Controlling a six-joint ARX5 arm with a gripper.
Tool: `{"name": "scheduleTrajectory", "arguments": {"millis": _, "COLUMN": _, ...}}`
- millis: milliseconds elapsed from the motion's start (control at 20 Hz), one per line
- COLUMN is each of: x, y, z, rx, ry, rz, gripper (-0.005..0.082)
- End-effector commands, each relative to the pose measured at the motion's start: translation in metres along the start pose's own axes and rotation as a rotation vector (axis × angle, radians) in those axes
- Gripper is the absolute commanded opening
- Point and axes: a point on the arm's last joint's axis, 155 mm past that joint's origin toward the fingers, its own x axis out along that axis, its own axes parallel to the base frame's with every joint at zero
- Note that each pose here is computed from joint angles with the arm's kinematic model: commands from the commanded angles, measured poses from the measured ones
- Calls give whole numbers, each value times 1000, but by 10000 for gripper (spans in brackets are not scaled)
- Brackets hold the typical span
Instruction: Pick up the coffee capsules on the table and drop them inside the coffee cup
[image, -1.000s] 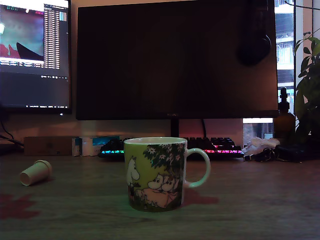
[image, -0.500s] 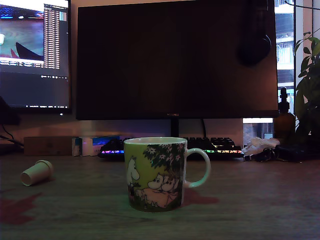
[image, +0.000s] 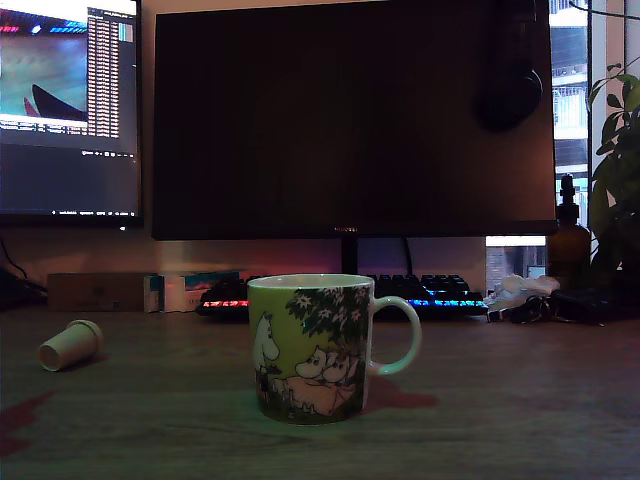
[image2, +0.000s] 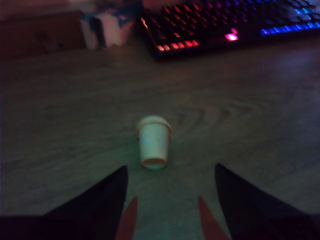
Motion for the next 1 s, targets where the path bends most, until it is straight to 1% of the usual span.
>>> {"name": "scheduleTrajectory", "arguments": {"millis": 0, "x": 3, "y": -1, "z": -12, "rx": -1, "ry": 27, "rz": -19, "gripper": 506}}
{"name": "scheduleTrajectory", "arguments": {"millis": 150, "x": 9, "y": 0, "z": -17, "rx": 2, "ry": 41, "rz": -23, "gripper": 506}}
{"name": "scheduleTrajectory", "arguments": {"millis": 350, "x": 17, "y": 1, "z": -16, "rx": 5, "ry": 23, "rz": -22, "gripper": 506}}
{"name": "scheduleTrajectory", "arguments": {"millis": 600, "x": 24, "y": 9, "z": -16, "rx": -4, "ry": 10, "rz": -3, "gripper": 506}}
{"name": "scheduleTrajectory", "arguments": {"millis": 750, "x": 29, "y": 9, "z": -17, "rx": -5, "ry": 8, "rz": -13, "gripper": 506}}
{"name": "scheduleTrajectory", "arguments": {"millis": 900, "x": 39, "y": 9, "z": -21, "rx": 31, "ry": 36, "rz": -25, "gripper": 506}}
{"name": "scheduleTrajectory", "arguments": {"millis": 950, "x": 43, "y": 10, "z": -23, "rx": 30, "ry": 48, "rz": -26, "gripper": 506}}
